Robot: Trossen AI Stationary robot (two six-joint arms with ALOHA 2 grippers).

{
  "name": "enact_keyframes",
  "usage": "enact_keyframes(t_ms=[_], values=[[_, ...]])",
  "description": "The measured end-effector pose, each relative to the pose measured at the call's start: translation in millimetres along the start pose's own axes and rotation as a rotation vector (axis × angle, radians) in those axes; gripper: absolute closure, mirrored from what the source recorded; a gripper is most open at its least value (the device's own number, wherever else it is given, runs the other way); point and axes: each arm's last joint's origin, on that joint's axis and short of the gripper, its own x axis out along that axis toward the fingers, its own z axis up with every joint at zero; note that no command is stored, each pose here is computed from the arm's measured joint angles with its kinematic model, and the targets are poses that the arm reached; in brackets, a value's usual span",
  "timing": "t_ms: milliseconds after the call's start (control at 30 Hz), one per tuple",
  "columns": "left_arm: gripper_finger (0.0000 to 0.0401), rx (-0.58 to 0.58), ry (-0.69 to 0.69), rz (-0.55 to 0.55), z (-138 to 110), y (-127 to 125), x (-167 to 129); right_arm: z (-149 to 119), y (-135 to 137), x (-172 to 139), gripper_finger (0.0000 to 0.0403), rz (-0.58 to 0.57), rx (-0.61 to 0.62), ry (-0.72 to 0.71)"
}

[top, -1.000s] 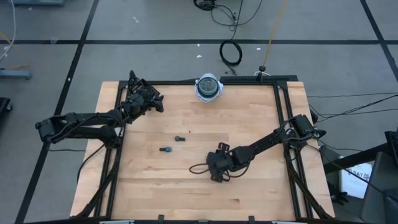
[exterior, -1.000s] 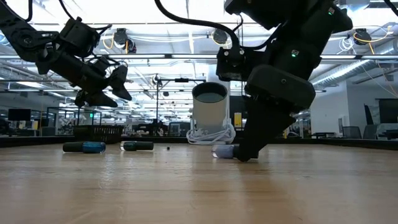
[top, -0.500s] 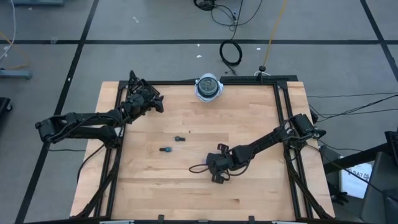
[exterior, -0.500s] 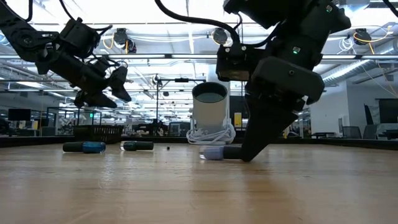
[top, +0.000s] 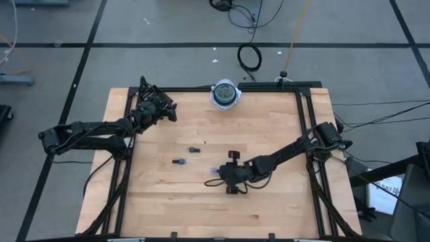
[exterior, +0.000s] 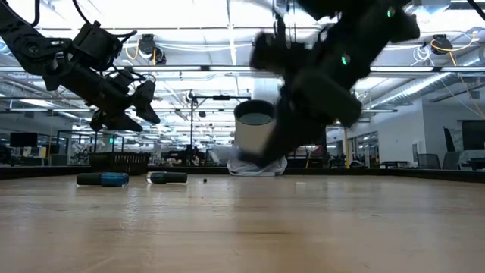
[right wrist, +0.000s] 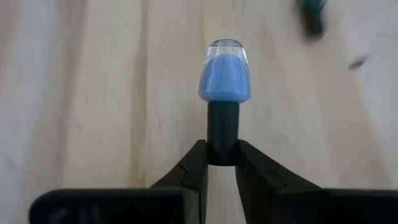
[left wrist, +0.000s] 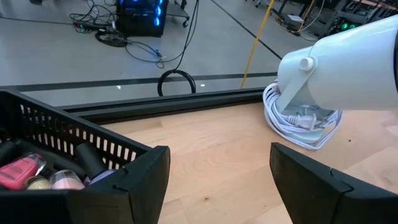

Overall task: Pick & Place Nail Polish
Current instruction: Put the light blue nail polish bottle into the black bin

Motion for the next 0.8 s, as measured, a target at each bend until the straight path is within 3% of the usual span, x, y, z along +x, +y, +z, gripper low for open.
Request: enact_keyframes(t_ms=[133, 367, 533, 633, 800], values=[[0.013, 0.001, 0.009, -0.014, -0.5, -0.4, 0.0, 9.9, 2.6, -2.3, 0.0356, 0.026, -0.018, -0.131], [0.013, 0.0, 0.017, -0.032, -1.5, -2.4, -0.7, 4.0, -1.4, -0.7, 0.0356, 0.305, 0.006, -0.486], [0.013, 0.002, 0.014, -0.035, -1.1, -2.6, -0.6, -8.3, -10.7, -7.0, 0.0356, 0.429, 0.063, -0.618], [0.013, 0.003, 0.013, -0.035, -1.0, -2.7, -0.6, -16.1, -14.4, -9.2, 0.0356, 0.448, 0.093, -0.651], [0.013, 0.003, 0.012, -0.034, -1.0, -2.6, -0.6, -10.4, -12.9, -18.1, 0.0356, 0.578, 0.103, -0.745]])
